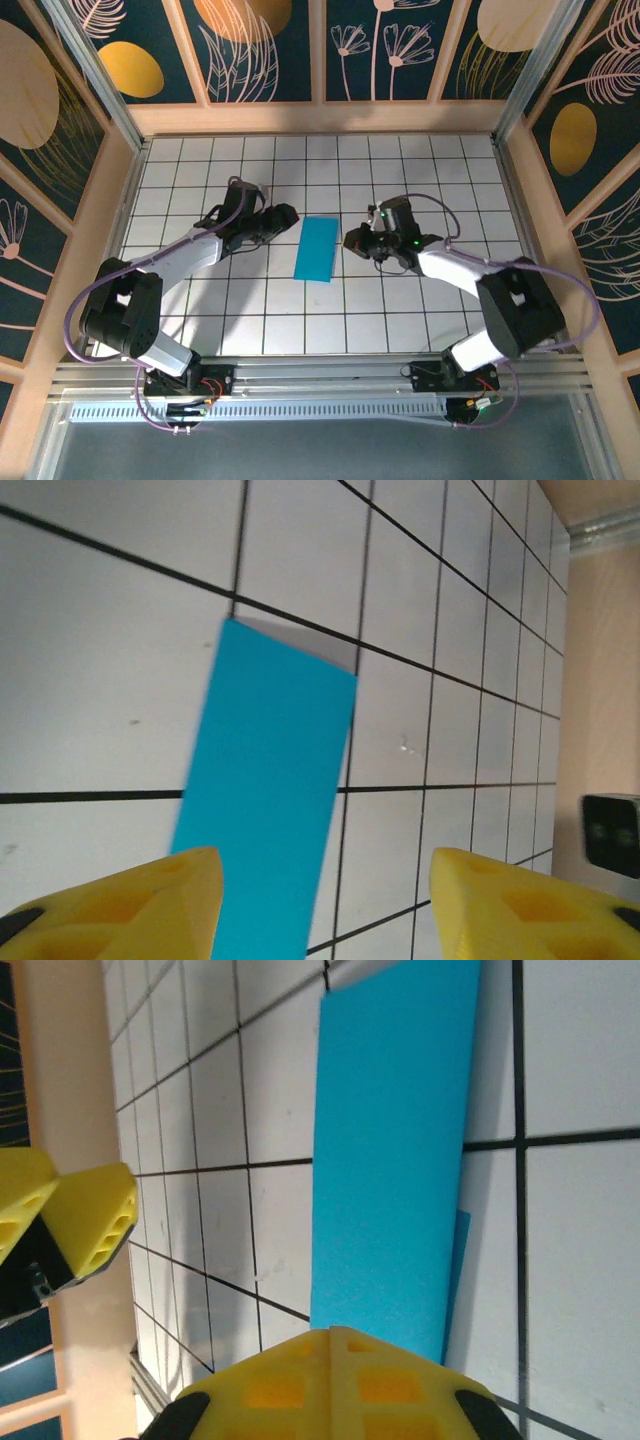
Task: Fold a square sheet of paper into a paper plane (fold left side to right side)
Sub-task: Third fold the triangle at the center of the table.
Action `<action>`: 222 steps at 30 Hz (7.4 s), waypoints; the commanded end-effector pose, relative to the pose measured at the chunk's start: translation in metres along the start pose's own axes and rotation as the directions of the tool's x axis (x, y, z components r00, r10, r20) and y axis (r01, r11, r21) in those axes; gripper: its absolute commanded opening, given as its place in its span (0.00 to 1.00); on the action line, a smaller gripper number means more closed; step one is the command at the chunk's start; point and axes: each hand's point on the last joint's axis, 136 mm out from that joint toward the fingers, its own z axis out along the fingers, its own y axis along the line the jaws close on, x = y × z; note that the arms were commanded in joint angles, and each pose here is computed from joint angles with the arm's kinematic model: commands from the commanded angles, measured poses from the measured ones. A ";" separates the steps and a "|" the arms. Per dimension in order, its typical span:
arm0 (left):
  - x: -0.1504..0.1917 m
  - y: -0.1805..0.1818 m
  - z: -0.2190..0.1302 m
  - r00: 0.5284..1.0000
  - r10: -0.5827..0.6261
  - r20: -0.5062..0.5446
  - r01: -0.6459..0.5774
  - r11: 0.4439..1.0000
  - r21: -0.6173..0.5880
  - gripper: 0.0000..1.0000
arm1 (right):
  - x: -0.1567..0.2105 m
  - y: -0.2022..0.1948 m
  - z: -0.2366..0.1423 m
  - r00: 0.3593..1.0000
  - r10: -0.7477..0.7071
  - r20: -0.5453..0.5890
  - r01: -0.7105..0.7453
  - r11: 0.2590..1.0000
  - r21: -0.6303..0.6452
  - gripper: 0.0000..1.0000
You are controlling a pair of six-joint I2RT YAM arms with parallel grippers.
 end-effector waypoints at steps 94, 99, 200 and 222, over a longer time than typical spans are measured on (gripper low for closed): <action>0.079 0.051 0.064 0.947 0.018 -0.322 -0.041 0.997 -0.063 0.13 | 0.015 -0.075 0.066 0.943 -0.197 -0.267 0.252 0.948 0.192 0.00; 0.076 0.048 0.061 0.951 0.017 -0.309 -0.039 0.997 -0.064 0.07 | 0.010 -0.070 0.065 0.945 -0.208 -0.254 0.258 0.948 0.186 0.00; 0.056 0.014 0.085 0.871 0.190 -0.452 -0.236 0.971 -0.046 0.06 | 0.119 0.020 0.057 0.623 -0.748 -0.230 0.757 0.650 -0.065 0.00; 0.076 0.072 0.100 0.857 0.151 -0.493 -0.283 0.937 -0.206 0.00 | 0.082 -0.007 0.054 0.722 -0.643 -0.255 0.678 0.731 0.074 0.00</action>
